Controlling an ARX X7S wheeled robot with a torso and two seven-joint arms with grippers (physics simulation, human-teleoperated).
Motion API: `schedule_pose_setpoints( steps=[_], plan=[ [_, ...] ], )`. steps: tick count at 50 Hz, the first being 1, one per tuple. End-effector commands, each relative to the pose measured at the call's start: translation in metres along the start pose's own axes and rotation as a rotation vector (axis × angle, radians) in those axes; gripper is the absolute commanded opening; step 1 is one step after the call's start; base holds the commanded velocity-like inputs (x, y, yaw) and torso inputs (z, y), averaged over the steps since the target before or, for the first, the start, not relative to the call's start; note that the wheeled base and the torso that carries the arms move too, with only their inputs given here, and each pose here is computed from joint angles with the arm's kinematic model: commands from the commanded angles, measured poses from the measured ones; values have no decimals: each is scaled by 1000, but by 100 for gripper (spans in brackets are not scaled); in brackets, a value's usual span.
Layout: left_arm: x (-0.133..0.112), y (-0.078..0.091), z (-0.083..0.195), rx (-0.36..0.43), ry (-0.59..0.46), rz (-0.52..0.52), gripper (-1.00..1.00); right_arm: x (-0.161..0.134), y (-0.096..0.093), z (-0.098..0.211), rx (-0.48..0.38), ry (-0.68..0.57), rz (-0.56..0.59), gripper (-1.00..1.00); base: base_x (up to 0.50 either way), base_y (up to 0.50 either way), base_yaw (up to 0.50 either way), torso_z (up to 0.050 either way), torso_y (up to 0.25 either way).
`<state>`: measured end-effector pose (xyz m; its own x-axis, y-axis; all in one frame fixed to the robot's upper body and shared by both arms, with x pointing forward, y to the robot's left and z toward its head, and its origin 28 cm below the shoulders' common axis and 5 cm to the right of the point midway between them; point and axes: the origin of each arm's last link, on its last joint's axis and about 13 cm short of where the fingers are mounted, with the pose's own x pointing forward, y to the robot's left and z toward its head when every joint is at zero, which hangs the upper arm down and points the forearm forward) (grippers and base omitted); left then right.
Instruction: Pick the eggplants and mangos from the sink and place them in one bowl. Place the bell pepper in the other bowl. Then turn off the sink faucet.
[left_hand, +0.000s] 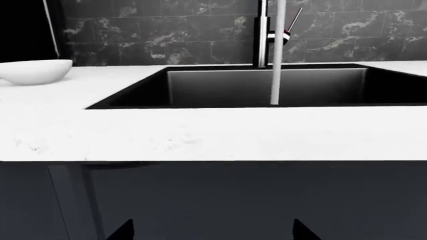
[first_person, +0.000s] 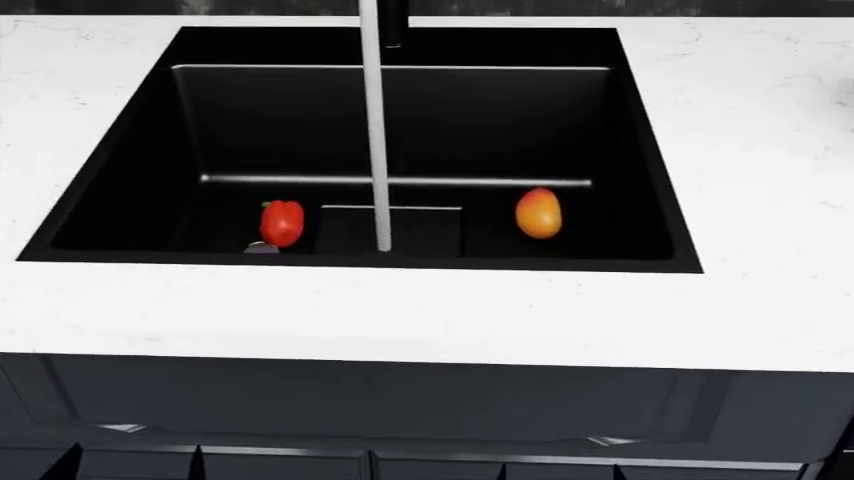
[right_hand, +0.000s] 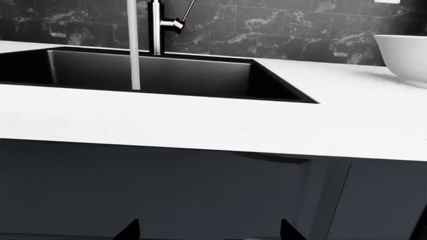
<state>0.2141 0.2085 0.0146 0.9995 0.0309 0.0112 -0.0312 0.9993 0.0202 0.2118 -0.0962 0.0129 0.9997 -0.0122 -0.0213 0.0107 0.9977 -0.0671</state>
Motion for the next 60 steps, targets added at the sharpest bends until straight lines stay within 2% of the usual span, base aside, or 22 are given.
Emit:
schedule_pose_setpoints(
  steps=[1, 7, 10, 11, 12, 13, 14, 17, 21, 23, 25, 27, 30, 31, 32, 33, 35, 38, 39, 43, 45, 60],
  plan=[
    [0, 1, 0, -5, 5, 7, 100, 0, 0, 0, 1, 3, 0, 100, 0, 0, 0, 0, 0],
    [0, 4, 1, -37, 7, 7, 100, 1, 0, -1, 17, 4, 1, 100, 0, 0, 0, 0, 0],
    [0, 3, 6, -75, 20, 22, 100, 3, 1, 3, 97, -7, -14, 100, 0, 0, 0, 0, 0],
    [-1, 3, 13, -154, 38, 25, 100, 5, 2, 8, 80, 10, -4, 100, 0, 0, 0, 0, 0],
    [-2, 2, 22, -70, 17, 16, 100, 8, 3, 22, 1, 5, 13, 100, 0, 0, 0, 0, 0],
    [-1, 0, 33, -86, 65, -26, 100, 11, 2, 37, 5, 4, 13, 100, 0, 0, 0, 0, 0],
    [2, 1, 47, -51, 41, -31, 100, 15, 0, 55, 26, -16, 19, 100, 0, 0, 0, 0, 0],
    [8, -4, 87, -64, -8, -90, 100, 20, -6, 100, 89, -77, 26, 100, 0, 0, 0, 0, 0],
    [18, -3, 128, -78, -62, -100, 100, 23, -13, 143, 81, -84, 63, 100, 0, 0, 0, 0, 0],
    [21, -4, 145, -25, -85, -151, 100, 26, -19, 168, 70, -123, 80, 100, 0, 0, 0, 0, 0],
    [29, -3, 161, -69, -46, -165, 100, 31, -25, 186, 54, -129, 81, 100, 0, 0, 0, 0, 0],
    [45, -4, 179, -36, -45, -171, 100, 40, -31, 207, 41, -139, 109, 100, 0, 0, 0, 0, 0],
    [78, -4, 210, -62, 17, -148, 100, 60, -43, 234, 27, -128, 130, 100, 0, 0, 0, 0, 0],
    [88, -5, 218, -41, 12, -156, 100, 67, -48, 242, 30, -134, 124, 100, 0, 0, 0, 0, 0],
    [92, -4, 221, -54, 29, -154, 100, 70, -50, 244, 19, -130, 119, 100, 0, 0, 0, 0, 0],
    [100, -5, 229, -149, 114, -204, 100, 76, -53, 247, 3, -122, 101, 100, 0, 0, 0, 0, 0],
    [116, -4, 240, -98, 61, -166, 100, 85, -60, 252, 38, -137, 94, 100, 0, 0, 0, 0, 0],
    [124, -5, 244, -109, 81, -176, 100, 88, -63, 254, 42, -133, 89, 100, 0, 0, 0, 0, 0],
    [136, -12, 247, -42, 60, -165, 100, 99, -68, 254, 68, -98, 95, 100, 0, 0, 0, 0, 0],
    [159, -14, 257, -27, 93, -137, 100, 111, -74, 254, 58, -61, 83, 100, 0, 0, 0, 0, 0],
    [166, -12, 261, 8, 92, -119, 100, 113, -76, 253, 56, -49, 85, 100, 0, 0, 0, 0, 0],
    [174, -9, 244, 62, 151, -78, 100, 116, -75, 234, 33, 9, 96, 100, 233, 26, 0, 0, 0]
  ],
)
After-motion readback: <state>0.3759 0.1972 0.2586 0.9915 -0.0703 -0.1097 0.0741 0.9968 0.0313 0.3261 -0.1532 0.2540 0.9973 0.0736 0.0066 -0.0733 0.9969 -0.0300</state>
